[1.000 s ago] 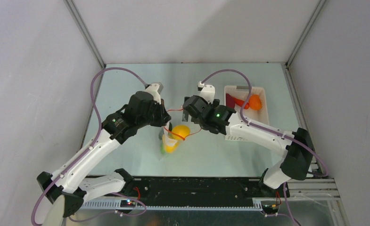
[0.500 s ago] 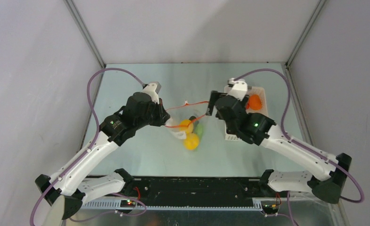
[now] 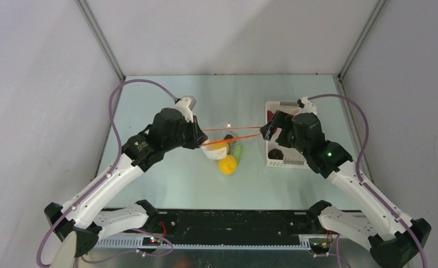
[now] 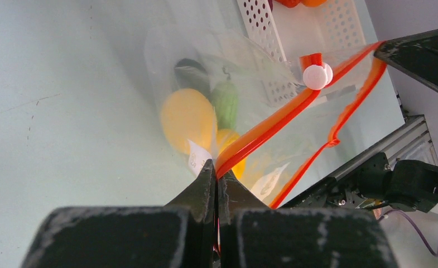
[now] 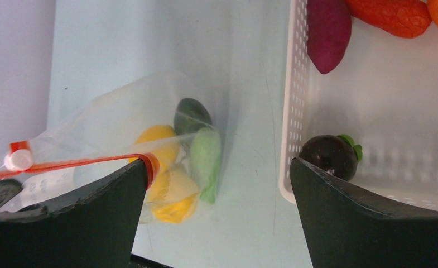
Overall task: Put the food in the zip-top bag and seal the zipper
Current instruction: Adjust the zipper food storage bag at the center of the board, then pick up the fake fruit from the bin.
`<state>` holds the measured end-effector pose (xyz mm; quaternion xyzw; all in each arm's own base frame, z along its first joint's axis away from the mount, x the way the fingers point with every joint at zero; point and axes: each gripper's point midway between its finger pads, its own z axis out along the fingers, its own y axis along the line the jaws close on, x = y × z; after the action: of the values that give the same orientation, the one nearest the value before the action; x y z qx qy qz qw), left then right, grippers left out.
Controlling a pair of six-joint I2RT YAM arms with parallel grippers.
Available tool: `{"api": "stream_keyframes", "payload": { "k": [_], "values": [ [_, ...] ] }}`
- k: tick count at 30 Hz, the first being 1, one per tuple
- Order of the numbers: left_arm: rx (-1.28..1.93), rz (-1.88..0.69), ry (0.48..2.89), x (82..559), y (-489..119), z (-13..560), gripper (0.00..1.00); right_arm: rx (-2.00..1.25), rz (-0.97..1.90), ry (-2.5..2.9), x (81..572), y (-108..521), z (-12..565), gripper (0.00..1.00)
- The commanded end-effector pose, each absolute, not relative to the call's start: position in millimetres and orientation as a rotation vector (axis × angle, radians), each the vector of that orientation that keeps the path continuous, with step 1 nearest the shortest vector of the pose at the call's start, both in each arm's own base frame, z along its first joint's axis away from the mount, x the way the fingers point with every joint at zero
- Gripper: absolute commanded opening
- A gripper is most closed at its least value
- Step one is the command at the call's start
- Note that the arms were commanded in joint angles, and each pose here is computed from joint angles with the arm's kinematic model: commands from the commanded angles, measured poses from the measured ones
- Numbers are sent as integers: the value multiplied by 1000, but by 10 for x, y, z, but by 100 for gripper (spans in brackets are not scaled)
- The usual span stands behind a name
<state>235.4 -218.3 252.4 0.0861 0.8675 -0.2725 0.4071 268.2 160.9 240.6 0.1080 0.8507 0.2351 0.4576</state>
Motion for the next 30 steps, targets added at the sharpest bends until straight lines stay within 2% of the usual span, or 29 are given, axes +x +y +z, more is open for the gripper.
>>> {"api": "stream_keyframes", "payload": {
  "k": [1,7,13,16,18,23,30],
  "values": [
    [192,-594,2204,2405,-2016,2464,0,181,576,2011,2692,1515,2598,98],
    [196,-595,2216,2409,-2036,2432,0,-132,827,1940,2489,2001,2836,98],
    [196,-589,2226,2417,-2038,2402,0,-304,935,1847,2304,2198,3043,99],
    [203,-595,2227,2413,-2052,2406,0,-147,829,1899,2436,1996,2936,99],
    [202,-597,2228,2409,-2052,2403,0,104,634,1940,2664,1616,2774,99],
    [200,-595,2229,2411,-2048,2402,0,536,392,2136,2714,964,2147,99],
    [204,-603,2229,2403,-2059,2403,0,658,274,2372,2747,862,1512,96]
  ]
}}
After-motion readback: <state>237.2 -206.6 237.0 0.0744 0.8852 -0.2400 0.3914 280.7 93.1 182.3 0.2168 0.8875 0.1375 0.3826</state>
